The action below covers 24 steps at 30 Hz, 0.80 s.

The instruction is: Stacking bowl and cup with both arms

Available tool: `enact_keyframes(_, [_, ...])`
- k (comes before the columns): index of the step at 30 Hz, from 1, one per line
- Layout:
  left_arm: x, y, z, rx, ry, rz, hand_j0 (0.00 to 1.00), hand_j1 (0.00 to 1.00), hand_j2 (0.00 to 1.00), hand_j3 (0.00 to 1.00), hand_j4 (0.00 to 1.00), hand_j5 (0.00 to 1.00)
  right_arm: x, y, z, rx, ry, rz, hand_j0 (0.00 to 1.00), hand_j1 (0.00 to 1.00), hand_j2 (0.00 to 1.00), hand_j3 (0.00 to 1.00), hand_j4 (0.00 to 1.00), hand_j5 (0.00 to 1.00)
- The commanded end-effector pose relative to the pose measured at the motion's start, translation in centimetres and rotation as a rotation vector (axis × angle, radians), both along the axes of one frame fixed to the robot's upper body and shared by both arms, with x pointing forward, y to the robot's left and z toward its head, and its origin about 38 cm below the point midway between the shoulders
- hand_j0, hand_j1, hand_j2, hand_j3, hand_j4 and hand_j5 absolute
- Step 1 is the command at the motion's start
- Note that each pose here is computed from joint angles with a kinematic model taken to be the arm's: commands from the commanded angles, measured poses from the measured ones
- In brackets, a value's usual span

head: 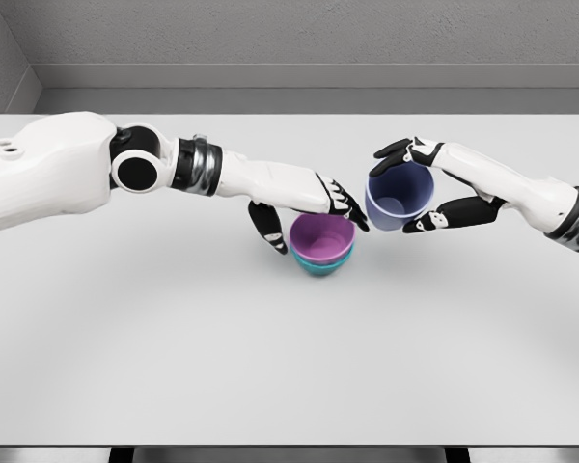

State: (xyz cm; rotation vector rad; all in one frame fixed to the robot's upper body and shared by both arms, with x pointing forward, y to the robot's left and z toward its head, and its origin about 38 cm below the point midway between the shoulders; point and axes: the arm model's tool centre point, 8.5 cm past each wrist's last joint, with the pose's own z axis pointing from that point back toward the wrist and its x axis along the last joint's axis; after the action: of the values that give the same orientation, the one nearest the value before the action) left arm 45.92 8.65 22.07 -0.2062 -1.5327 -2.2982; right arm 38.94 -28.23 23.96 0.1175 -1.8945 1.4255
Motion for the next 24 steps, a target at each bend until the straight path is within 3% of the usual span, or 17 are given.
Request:
enact_keyframes(1, [0.1,0.1,0.2,-0.007,0.002,0.007,1.00,1.00,1.00,1.00,1.00,1.00,0.1,-0.3,0.2,0.003,0.000,-0.008,0.70,0.70,0.70,0.70,0.70,0.70])
enact_keyframes(5, [0.3,0.9,0.3,-0.010,0.000,0.025,1.00,1.00,1.00,1.00,1.00,1.00,0.0,-0.3,0.3,0.002,-0.001,-0.009,0.70,0.70,0.70,0.70,0.70,0.70])
enact_keyframes(7, [1.0,3.5,1.0,-0.021,-0.009,0.082,1.00,1.00,1.00,1.00,1.00,1.00,0.1,-0.2,0.2,0.004,0.000,-0.007,0.70,0.70,0.70,0.70,0.70,0.70])
enact_keyframes(9, [1.8,6.2,2.8,-0.061,-0.035,0.145,1.00,1.00,1.00,1.00,1.00,1.00,0.1,0.0,0.1,0.007,0.002,-0.003,0.70,0.70,0.70,0.70,0.70,0.70])
enact_keyframes(12, [1.9,9.3,3.9,-0.127,-0.031,0.218,1.00,1.00,1.00,1.00,1.00,1.00,0.1,0.6,-0.1,0.018,0.006,0.010,0.70,0.70,0.70,0.70,0.70,0.70])
enact_keyframes(18, [0.4,16.1,3.9,-0.241,-0.014,0.362,1.00,1.00,1.00,1.00,1.00,1.00,0.2,2.2,-0.2,0.046,0.004,0.042,0.70,0.70,0.70,0.70,0.70,0.70])
enact_keyframes(24, [-1.0,19.1,2.8,-0.264,0.008,0.423,1.00,1.00,1.00,1.00,1.00,1.00,0.3,3.7,-0.4,0.066,0.007,0.071,0.70,0.70,0.70,0.70,0.70,0.70])
